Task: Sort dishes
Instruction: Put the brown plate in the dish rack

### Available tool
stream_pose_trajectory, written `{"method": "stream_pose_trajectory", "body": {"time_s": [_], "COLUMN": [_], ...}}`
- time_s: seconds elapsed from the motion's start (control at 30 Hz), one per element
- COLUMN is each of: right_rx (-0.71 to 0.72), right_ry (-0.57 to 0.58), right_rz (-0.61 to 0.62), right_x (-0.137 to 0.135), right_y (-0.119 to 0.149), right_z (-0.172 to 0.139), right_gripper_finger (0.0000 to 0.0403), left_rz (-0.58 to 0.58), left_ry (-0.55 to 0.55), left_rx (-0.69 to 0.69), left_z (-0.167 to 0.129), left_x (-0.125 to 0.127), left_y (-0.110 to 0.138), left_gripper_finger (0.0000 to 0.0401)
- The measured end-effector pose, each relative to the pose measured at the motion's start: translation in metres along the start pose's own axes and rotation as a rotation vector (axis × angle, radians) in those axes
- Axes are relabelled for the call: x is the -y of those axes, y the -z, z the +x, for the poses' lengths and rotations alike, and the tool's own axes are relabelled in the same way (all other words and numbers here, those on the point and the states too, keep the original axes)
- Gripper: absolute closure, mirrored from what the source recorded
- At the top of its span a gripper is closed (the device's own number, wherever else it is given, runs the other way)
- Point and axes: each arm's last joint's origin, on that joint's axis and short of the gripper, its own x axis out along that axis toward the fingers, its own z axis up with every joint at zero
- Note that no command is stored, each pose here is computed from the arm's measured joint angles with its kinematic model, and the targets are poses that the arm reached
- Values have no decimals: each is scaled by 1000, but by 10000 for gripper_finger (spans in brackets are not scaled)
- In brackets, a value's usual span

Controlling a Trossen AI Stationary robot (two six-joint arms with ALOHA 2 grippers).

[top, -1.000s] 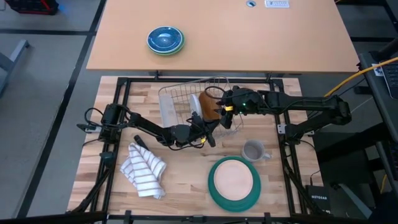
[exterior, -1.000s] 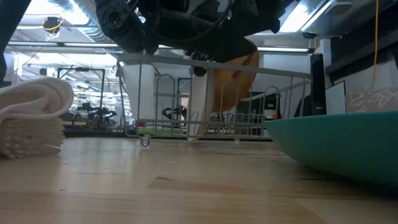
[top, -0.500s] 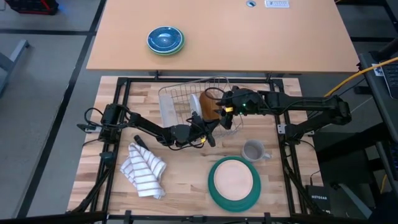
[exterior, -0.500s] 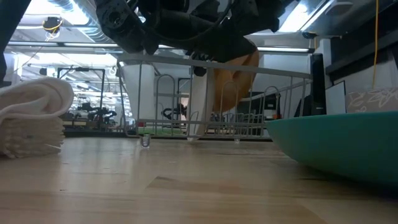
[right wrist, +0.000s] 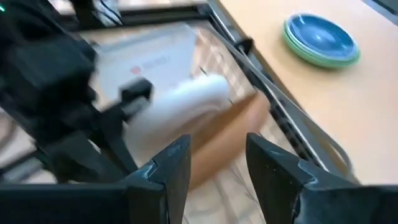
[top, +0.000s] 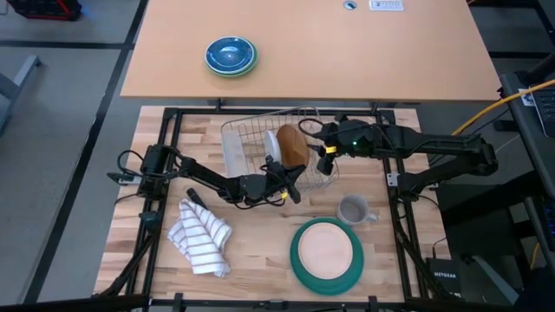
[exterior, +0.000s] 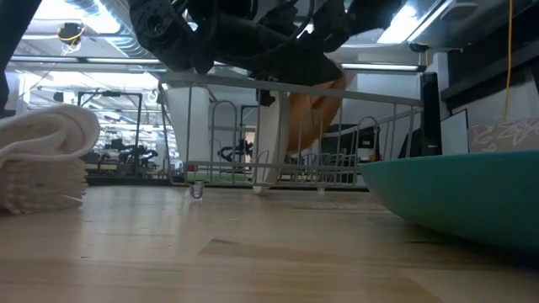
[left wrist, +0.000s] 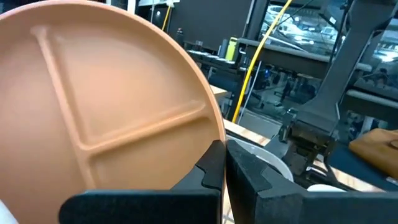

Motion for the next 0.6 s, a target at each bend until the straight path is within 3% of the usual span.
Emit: {"method": "stream_pose_trajectory", "body": {"time_s": [0.27, 0.6], "right_rx": [-215, -353], "right_ry": [127, 152], "right_rz": [-60, -124], "right_x": [2, -5], "right_y": [22, 33], "right_z": [8, 32], "right_gripper_finger": [244, 244], "left_rz": [19, 2], "left_ry": [-7, -11], "left_rx": [-30, -38], "left_z": [0, 0], "left_x": [-1, -1], "left_y": [3, 4], "left_gripper_finger": [401, 400]}}
